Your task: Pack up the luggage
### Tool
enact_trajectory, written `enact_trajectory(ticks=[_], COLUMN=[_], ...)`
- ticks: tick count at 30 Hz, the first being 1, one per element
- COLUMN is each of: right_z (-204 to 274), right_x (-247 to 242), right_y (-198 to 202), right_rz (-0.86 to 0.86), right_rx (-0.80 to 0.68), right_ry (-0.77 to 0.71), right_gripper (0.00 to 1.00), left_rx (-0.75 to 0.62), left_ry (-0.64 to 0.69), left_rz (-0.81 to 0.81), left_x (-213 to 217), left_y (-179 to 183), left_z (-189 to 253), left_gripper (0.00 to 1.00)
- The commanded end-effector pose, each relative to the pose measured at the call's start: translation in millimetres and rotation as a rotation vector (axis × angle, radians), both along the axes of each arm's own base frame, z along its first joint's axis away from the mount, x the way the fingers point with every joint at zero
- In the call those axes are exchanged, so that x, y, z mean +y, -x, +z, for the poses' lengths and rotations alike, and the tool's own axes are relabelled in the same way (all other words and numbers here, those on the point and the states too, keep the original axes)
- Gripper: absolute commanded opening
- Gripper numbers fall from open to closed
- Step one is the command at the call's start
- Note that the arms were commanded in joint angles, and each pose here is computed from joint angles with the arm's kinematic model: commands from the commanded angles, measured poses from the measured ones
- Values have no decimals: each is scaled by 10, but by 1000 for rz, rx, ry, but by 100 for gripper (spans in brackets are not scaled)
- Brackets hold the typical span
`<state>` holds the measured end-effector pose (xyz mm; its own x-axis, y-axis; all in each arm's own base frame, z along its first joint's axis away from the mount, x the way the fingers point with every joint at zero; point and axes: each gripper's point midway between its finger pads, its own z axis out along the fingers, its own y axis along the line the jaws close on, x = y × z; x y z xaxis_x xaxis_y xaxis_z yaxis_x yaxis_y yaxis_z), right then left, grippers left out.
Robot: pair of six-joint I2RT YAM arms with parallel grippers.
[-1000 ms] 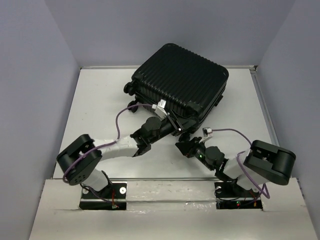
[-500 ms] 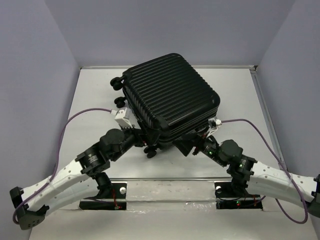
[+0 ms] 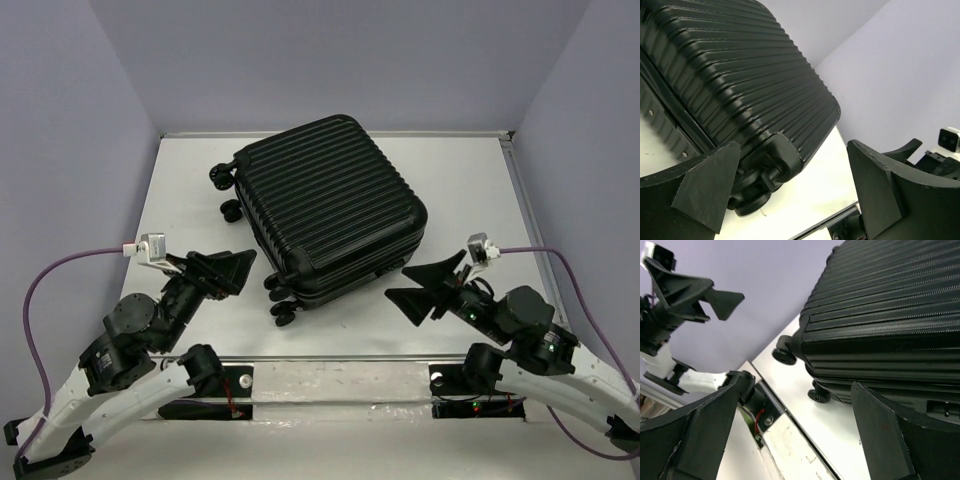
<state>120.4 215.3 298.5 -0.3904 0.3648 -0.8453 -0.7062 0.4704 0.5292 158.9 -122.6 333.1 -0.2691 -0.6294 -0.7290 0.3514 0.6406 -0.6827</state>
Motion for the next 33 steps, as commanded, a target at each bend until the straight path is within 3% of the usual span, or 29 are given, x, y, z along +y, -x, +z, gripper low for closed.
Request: enact_trajectory(ticks=[1,7,12,19,24,29,33], right_z=[1,-383,-468,-278,13,393,254], right_x=[-93,206,488,590,536,379,607], right_y=[-20,-113,-190,-175,-100,-7,-73], right_rz=[-34,0,40,81,105,106,136], right_rx=[-15,72,78,36,-24,-106,-59], right_ry=[21,154,175,158,93,6,46], right_gripper=[100,100,100,100,100,100,100], left_rx=[-1,180,240,80,27,-152,-53], left_ry=[-47,-116,-27,-30,-7,63,7], left_rz=[9,12,-13,-25,-21,-47,-57], left_x=[17,-85,-135,58,176,403,201], left_y=[-13,-35,28,107,164,352,239], left_z=[-103,-753,-864,-267,-102,482,104], left_gripper=[99,99,99,99,99,99,99])
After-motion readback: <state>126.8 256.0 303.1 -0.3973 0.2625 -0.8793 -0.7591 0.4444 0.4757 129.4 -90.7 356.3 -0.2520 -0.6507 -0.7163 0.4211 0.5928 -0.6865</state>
